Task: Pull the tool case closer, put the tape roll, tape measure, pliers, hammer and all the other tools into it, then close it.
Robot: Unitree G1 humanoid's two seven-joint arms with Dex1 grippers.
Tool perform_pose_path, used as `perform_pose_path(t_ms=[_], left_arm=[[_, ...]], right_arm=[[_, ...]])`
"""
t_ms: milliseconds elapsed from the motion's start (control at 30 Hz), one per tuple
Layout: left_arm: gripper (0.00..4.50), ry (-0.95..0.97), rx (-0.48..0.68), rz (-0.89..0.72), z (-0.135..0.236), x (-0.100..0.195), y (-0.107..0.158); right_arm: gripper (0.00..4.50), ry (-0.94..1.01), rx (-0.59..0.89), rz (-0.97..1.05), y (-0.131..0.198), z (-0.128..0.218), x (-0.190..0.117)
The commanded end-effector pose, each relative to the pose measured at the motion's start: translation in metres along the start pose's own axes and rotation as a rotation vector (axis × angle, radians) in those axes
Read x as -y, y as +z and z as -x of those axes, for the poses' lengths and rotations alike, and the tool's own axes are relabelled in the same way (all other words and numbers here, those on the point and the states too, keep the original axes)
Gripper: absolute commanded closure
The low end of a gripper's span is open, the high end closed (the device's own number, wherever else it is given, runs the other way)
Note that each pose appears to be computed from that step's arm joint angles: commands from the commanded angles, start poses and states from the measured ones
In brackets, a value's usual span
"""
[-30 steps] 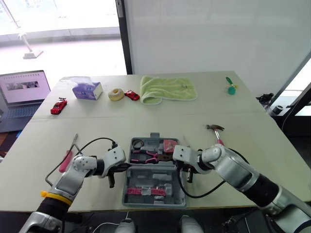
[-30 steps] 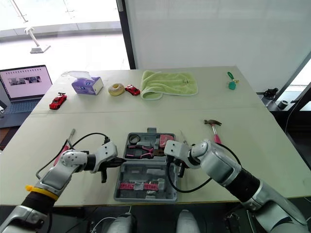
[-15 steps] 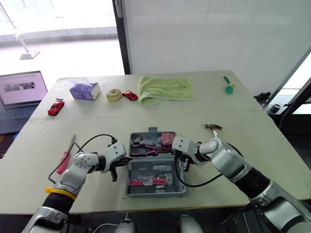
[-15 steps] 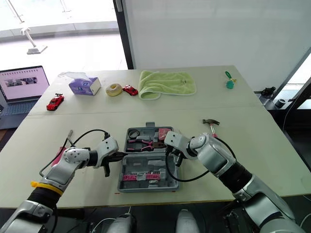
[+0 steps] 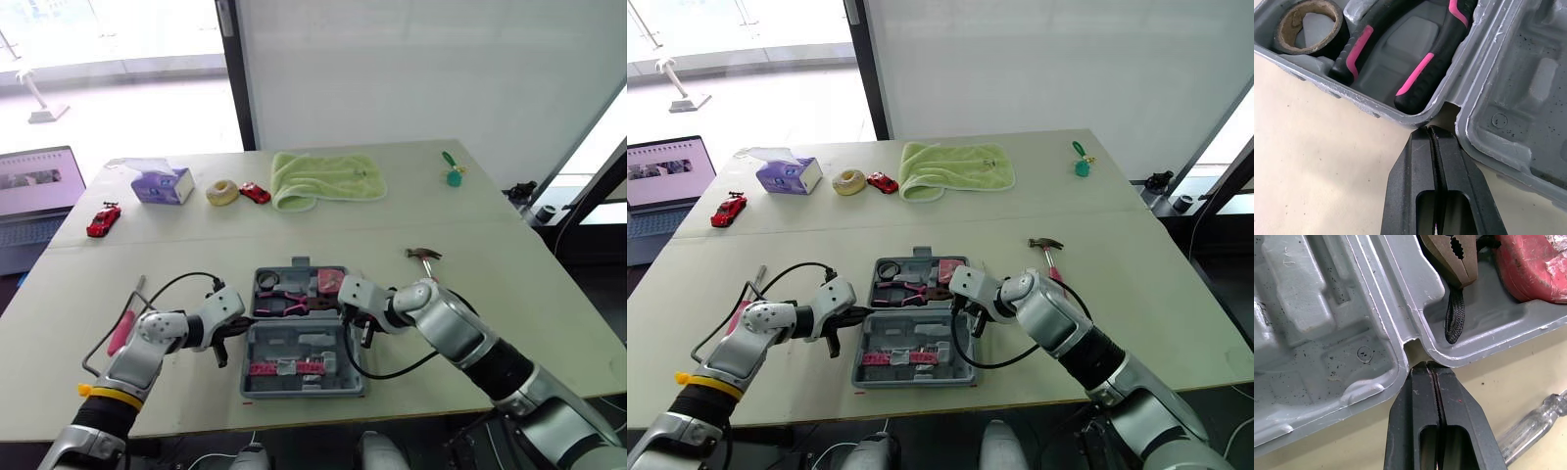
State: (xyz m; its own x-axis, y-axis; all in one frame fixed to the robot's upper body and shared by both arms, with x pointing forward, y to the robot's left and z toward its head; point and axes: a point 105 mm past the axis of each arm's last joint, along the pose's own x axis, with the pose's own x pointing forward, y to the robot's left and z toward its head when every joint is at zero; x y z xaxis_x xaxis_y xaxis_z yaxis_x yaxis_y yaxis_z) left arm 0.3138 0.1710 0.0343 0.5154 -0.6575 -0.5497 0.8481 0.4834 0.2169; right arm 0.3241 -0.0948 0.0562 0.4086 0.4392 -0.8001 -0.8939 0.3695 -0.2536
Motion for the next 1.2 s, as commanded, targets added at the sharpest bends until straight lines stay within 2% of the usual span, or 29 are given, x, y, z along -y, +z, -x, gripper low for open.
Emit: perform_pose_path(t_ms=[33,833,1200], left_arm=[[4.47,-0.014,0.029,-0.010,0.001,0.006,0.008],[4.47,-0.042,0.045,-0.016,-0.005,0.012,0.012],[4.47,0.000,0.012,-0.024,0.010,-0.005,0.009]], right_arm=[[4.50,-0.004,0.069,0.069,0.024,0.001,0.001],[4.50,-0.009,0.029,0.046,0.011,0.008,0.000],[4.50,-0.065,0.013,0.042,0.003,0.014,0.014]])
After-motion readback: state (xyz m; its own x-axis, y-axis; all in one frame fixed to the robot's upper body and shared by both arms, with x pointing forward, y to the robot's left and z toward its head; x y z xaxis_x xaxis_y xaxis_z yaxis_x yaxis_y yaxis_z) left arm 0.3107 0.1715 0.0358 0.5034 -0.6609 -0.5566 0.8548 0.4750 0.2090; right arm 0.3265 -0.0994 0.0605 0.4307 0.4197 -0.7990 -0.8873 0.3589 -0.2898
